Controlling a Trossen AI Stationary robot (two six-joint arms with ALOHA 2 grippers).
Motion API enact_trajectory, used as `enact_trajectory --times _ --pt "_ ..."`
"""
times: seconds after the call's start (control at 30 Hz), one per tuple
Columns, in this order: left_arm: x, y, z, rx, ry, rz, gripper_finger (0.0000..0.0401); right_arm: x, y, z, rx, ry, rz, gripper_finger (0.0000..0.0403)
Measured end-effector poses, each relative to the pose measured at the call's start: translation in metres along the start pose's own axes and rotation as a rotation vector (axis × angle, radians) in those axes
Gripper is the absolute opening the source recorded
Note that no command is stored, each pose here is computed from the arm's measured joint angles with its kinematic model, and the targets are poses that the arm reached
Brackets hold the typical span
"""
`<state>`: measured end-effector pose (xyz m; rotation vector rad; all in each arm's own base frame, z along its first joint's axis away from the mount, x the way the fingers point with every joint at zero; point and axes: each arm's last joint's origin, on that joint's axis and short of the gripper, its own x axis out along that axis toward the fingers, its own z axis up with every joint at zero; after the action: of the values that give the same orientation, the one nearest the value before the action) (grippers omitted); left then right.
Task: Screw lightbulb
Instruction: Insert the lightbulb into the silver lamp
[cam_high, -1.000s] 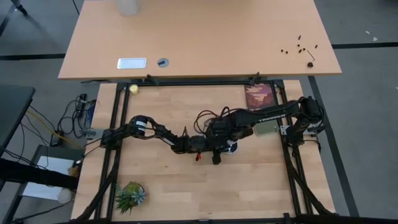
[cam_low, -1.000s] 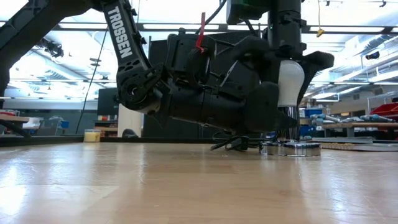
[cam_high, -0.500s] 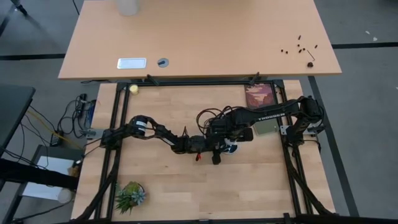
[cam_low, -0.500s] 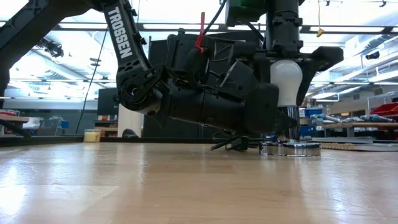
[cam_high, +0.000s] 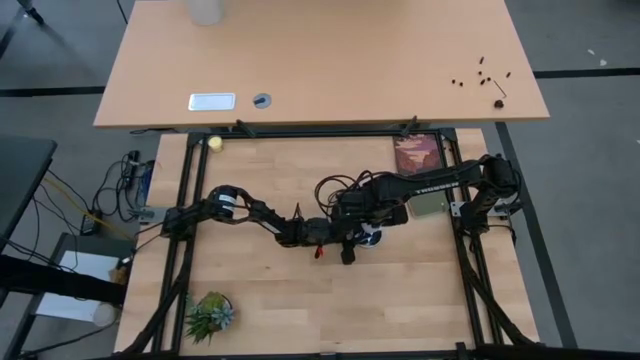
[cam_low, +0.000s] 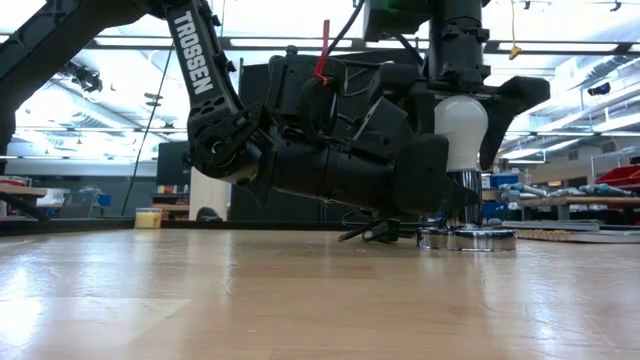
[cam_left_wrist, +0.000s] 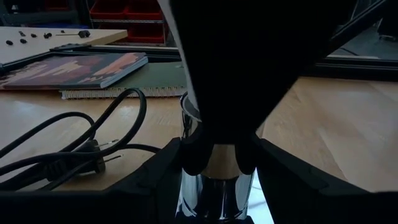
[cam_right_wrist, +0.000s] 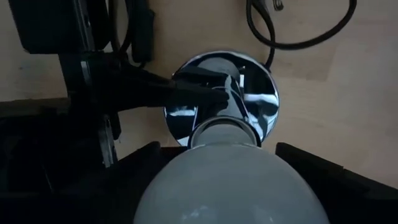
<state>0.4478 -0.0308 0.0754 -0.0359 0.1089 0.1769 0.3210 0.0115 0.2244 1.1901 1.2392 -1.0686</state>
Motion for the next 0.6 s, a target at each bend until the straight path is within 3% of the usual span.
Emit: enact_trajectory --times 0.3,0.6 --pt "0.0 0.0 0.0 -0.001 -0.001 0.0 0.0194 -0.026 -0.003 0.0 -0.113 -0.041 0.043 0.0375" --pt "0.0 0.0 0.0 0.001 0.005 0.0 0.0194 -0.041 -0.006 0.006 -0.257 -0.044 -0.002 0.0384"
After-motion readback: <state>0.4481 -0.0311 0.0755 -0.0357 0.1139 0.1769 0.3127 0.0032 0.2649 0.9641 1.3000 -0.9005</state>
